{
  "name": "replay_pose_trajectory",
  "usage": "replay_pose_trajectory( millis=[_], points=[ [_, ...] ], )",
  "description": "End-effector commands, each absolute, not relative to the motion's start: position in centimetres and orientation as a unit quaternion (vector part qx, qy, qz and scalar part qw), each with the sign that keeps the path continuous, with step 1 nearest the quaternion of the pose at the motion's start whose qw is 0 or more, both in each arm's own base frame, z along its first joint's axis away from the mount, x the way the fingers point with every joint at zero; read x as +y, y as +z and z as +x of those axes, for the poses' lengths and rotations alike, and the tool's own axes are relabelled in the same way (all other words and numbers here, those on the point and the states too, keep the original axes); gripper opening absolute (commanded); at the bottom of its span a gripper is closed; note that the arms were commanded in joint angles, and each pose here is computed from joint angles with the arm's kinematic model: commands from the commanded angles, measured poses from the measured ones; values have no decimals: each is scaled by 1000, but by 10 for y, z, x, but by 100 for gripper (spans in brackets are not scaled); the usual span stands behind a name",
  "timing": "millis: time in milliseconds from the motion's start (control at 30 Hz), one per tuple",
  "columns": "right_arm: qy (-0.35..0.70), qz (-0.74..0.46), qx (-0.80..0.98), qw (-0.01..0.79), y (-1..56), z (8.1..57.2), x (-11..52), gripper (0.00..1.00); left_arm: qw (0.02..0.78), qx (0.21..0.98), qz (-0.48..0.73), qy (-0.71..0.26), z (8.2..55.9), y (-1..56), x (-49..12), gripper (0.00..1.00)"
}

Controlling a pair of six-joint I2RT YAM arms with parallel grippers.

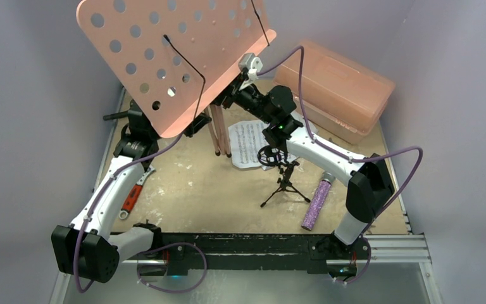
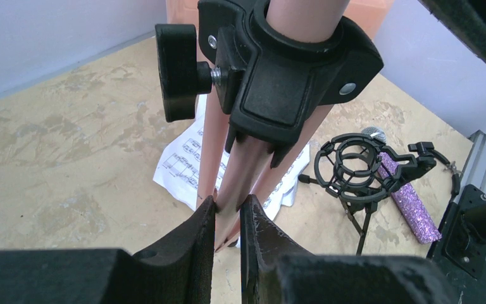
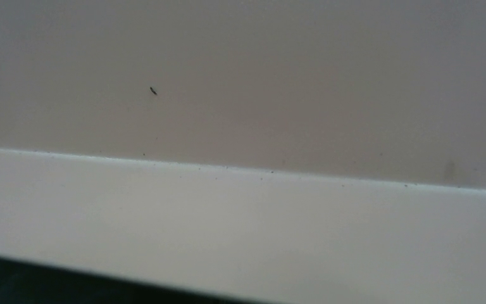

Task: Set up the instrument practice props

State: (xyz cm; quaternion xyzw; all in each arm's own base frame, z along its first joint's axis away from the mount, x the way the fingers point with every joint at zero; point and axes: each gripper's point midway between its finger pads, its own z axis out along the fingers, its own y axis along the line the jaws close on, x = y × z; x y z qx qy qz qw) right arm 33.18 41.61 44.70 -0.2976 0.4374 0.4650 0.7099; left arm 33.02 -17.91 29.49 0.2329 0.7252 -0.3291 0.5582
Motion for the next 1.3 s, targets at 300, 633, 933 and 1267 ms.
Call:
replay_pose_trajectory(
  millis=[300, 633, 933, 1267],
  points=[
    [509, -267, 199, 794, 615, 246, 356, 0, 616, 739, 187, -198, 359, 317, -130, 0],
    [512, -264, 178, 798, 633, 240, 352, 0, 596, 771, 145, -172, 361, 295, -116, 0],
    [520, -257, 165, 798, 643, 236, 349, 0, 584, 786, 133, -150, 356, 281, -106, 0],
    [526, -255, 151, 797, 656, 230, 345, 0, 568, 807, 113, -112, 349, 263, -90, 0]
  ],
)
